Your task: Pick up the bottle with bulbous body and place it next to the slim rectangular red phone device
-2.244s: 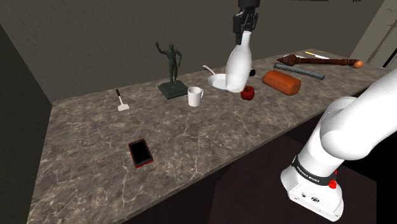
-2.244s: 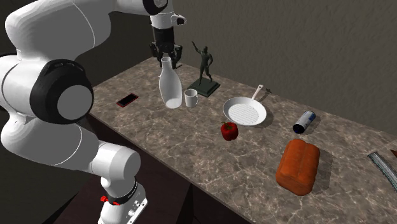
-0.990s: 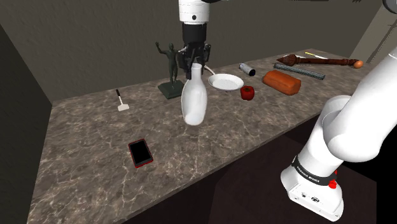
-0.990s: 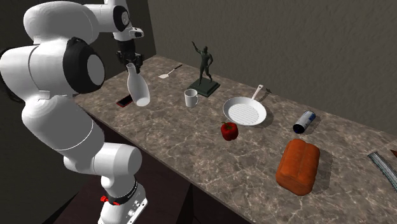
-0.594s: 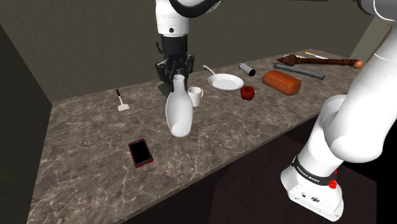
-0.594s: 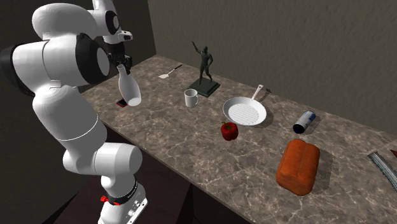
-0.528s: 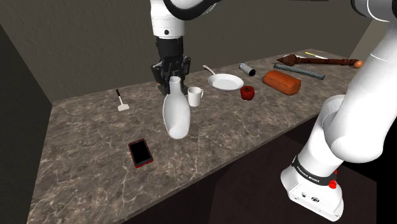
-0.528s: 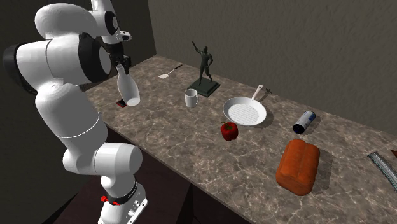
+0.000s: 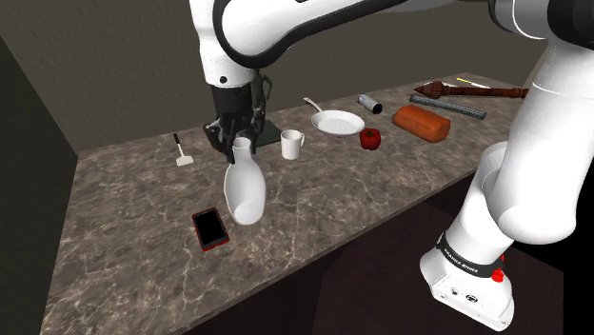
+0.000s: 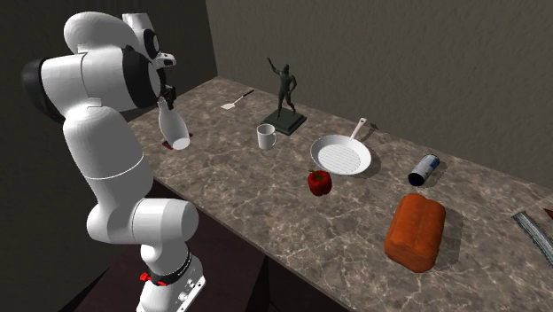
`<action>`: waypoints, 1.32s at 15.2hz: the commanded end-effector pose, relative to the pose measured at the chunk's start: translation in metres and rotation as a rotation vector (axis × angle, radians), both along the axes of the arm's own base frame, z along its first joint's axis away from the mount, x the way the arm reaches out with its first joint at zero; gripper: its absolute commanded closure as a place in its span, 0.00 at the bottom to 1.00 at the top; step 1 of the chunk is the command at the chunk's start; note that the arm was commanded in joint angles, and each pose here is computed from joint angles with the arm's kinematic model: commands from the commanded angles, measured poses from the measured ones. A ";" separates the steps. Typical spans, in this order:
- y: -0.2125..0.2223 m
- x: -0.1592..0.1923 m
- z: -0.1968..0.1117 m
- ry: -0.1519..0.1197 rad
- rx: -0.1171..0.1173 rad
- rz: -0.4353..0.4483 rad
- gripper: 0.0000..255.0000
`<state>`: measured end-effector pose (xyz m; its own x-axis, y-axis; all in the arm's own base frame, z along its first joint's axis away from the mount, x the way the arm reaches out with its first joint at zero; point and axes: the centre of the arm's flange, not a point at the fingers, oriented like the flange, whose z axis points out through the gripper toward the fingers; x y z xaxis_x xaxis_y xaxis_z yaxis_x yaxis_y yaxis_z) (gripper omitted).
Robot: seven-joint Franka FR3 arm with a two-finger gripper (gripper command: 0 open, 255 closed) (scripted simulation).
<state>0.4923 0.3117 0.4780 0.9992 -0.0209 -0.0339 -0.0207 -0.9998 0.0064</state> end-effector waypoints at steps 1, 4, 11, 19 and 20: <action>0.002 0.000 -0.010 -0.001 0.001 0.000 1.00; 0.002 0.000 -0.025 -0.001 0.001 0.000 1.00; 0.002 0.000 -0.045 -0.001 0.001 0.000 1.00; 0.002 0.000 -0.045 -0.001 0.001 0.000 0.00; 0.002 0.000 -0.045 -0.001 0.001 0.000 0.00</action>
<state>0.4921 0.3135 0.4326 0.9992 -0.0211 -0.0328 -0.0209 -0.9998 0.0057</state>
